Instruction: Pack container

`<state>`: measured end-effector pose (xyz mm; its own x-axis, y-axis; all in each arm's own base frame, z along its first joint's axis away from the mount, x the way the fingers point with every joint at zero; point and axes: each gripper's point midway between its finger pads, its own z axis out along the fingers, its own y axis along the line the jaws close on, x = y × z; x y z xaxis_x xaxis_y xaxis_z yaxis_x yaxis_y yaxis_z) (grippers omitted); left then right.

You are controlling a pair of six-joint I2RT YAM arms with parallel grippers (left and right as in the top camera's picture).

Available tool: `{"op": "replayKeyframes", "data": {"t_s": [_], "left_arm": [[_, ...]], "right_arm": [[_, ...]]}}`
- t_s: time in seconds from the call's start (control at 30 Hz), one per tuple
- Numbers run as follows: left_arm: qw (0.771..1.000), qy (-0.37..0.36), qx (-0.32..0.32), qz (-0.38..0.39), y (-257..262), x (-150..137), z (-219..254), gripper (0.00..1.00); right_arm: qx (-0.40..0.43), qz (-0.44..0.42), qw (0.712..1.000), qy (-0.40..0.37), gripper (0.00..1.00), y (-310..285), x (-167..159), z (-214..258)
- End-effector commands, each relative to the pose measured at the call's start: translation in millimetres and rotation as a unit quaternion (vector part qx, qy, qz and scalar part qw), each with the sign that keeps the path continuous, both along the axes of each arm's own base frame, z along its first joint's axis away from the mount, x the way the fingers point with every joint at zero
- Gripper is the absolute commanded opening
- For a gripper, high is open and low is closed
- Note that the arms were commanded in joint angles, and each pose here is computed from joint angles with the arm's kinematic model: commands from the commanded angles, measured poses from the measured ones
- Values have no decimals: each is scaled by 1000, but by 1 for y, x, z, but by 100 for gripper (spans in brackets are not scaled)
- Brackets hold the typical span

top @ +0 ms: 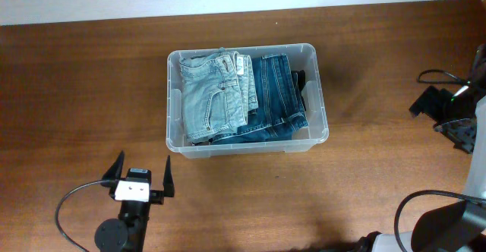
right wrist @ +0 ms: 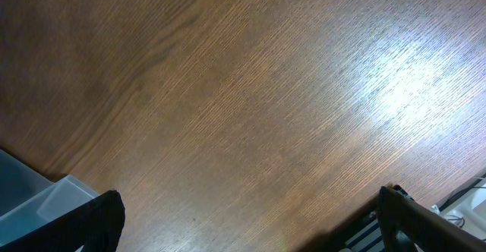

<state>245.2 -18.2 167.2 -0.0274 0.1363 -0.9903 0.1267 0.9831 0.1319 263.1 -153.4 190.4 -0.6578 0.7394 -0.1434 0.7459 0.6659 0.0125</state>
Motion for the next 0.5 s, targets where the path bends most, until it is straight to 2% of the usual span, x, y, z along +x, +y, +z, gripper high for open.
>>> {"op": "replayKeyframes", "data": {"t_s": [0.0, 0.47], "left_arm": [[1000, -4, 12, 2, 1, 0, -1, 99], [1000, 7, 12, 16, 8, 0, -6, 99]], "right_arm": [[0, -2, 1000, 1, 98, -1, 0, 0], [0, -2, 1000, 1, 98, -1, 0, 0]]}}
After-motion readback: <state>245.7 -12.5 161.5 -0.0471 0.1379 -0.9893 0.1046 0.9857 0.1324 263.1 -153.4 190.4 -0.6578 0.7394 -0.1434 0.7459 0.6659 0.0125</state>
